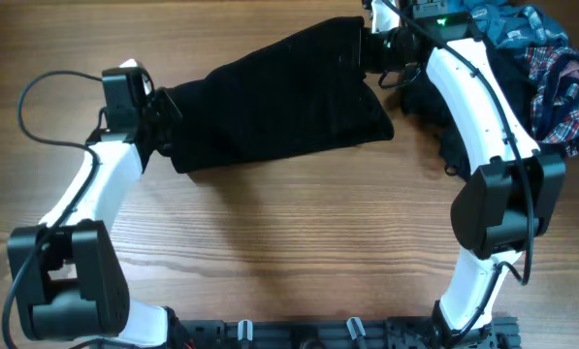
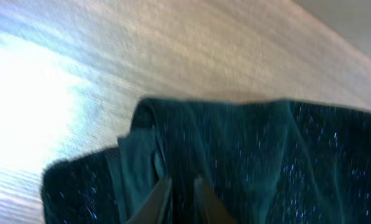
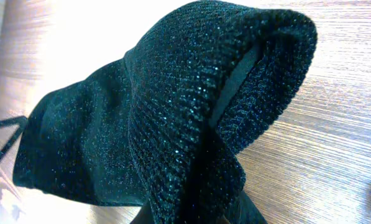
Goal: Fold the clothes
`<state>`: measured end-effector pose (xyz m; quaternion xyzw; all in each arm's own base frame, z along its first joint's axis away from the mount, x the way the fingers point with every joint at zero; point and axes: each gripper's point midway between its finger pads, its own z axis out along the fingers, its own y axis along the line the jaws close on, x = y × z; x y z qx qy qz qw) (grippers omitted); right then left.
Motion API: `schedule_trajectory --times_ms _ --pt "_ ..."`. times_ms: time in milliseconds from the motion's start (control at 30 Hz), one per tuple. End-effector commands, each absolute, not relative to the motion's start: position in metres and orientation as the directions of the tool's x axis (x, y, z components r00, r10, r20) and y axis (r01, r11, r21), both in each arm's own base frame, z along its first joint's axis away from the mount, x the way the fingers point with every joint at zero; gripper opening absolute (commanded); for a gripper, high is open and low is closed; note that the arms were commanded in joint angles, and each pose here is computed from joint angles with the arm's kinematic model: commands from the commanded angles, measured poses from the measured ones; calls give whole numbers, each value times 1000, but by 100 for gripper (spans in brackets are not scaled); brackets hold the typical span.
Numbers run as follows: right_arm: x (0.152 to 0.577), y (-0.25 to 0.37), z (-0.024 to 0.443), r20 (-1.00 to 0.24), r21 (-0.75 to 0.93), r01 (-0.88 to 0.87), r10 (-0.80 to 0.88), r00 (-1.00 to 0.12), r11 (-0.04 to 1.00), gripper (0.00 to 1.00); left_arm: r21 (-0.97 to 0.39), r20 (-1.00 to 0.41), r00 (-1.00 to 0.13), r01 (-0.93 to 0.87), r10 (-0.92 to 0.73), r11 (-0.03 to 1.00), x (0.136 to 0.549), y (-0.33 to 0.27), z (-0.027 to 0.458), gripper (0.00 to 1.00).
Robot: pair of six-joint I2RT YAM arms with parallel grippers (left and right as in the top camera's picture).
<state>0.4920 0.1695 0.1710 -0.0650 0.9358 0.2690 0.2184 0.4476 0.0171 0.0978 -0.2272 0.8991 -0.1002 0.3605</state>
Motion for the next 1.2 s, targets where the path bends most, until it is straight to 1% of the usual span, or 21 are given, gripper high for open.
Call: schedule_trajectory --times_ms 0,33,67,100,167,200,233,267,300,367,467,633,767,1000,1167 --pt "494 171 211 -533 453 -300 -15 -846 840 4 -337 -679 -567 -324 -467 884 459 31 136 13" --pt "494 171 211 -532 452 -300 -16 -846 840 4 -341 -686 -556 -323 -469 883 460 33 141 14" --pt "494 171 211 -533 452 -301 -16 -846 840 4 -345 -692 -548 -323 -471 881 460 35 146 18" --pt "494 171 211 -533 452 -301 -16 -846 840 4 -347 -697 -542 -319 -470 882 460 34 149 28" --pt "494 171 211 -535 452 -302 -16 -845 839 4 -373 -686 -555 -286 -470 882 461 27 151 36" --pt "494 171 212 -535 452 -302 -16 -845 839 4 -399 -674 -570 -254 -470 881 461 19 151 36" --pt "494 171 212 -535 452 -302 -15 -845 839 4 -468 -641 -603 -183 -474 865 460 0 153 23" --pt "494 171 212 -535 452 -302 -16 -845 839 4 -525 -613 -630 -126 -477 842 458 -15 157 6" --pt "494 171 211 -535 452 -302 -16 -845 839 4 -571 -587 -658 -76 -472 817 455 -28 159 4" --pt "494 171 211 -534 453 -301 -15 -845 839 4 -607 -543 -698 -60 -468 793 447 -39 156 4" --pt "494 171 211 -534 452 -302 -16 -845 839 4 -606 -471 -741 -122 -479 786 433 -38 141 4" --pt "494 171 212 -536 452 -303 -16 -844 839 4 -620 -388 -779 -174 -493 765 417 -32 129 4" --pt "494 171 211 -533 454 -303 -16 -846 838 4 -596 -355 -791 -219 -498 772 406 -18 119 4" --pt "492 175 213 -534 470 -316 -20 -845 824 4 -548 -343 -788 -273 -511 790 401 -2 107 4" --pt "490 178 215 -532 485 -327 -23 -847 811 4 -537 -289 -807 -308 -515 785 399 -2 84 4"
